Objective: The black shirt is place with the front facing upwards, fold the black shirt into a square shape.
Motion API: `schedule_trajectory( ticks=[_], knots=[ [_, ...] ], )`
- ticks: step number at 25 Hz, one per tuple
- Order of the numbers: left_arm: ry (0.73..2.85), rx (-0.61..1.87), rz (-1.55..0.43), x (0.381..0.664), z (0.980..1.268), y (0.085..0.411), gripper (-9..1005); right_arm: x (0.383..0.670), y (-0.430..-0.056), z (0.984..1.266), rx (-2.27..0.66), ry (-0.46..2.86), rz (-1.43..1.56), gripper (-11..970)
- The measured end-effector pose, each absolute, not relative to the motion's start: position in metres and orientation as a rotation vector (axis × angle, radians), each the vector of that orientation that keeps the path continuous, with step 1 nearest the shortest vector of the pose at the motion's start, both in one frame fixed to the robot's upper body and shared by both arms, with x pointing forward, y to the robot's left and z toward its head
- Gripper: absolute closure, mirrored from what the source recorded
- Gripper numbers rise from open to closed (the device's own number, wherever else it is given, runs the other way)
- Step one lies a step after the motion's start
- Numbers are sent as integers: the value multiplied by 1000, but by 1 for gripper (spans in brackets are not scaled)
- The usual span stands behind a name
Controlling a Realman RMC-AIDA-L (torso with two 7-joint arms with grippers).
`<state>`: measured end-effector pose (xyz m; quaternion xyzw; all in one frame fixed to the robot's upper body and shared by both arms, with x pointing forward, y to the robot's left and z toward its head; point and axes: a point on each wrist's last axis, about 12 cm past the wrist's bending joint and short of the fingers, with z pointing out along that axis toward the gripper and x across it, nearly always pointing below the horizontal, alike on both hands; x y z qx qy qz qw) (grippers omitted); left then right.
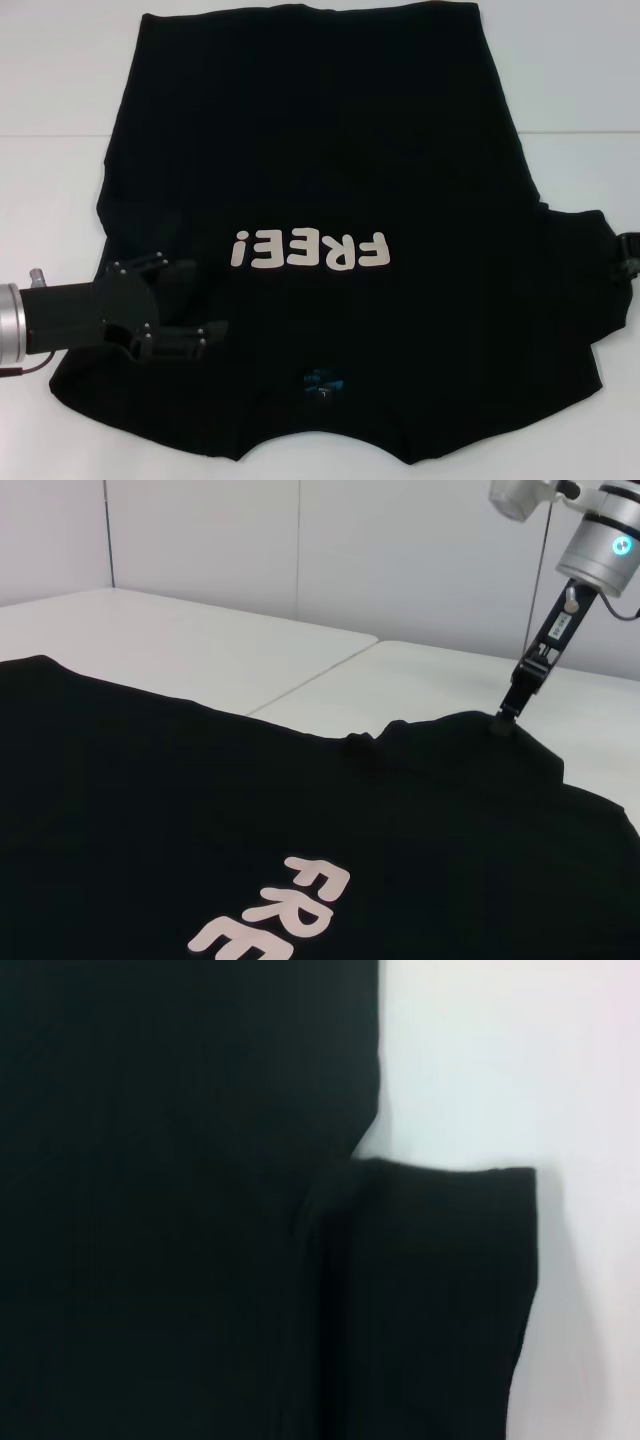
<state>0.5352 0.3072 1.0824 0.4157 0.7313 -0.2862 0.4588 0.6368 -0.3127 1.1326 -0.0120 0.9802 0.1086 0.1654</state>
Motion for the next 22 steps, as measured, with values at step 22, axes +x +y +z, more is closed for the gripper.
schedule_trajectory(
  ticks=[22],
  knots=[
    [1811,978,-703,532,1079,311,47,661,-268,1182,-279,2643,394,918]
  ],
)
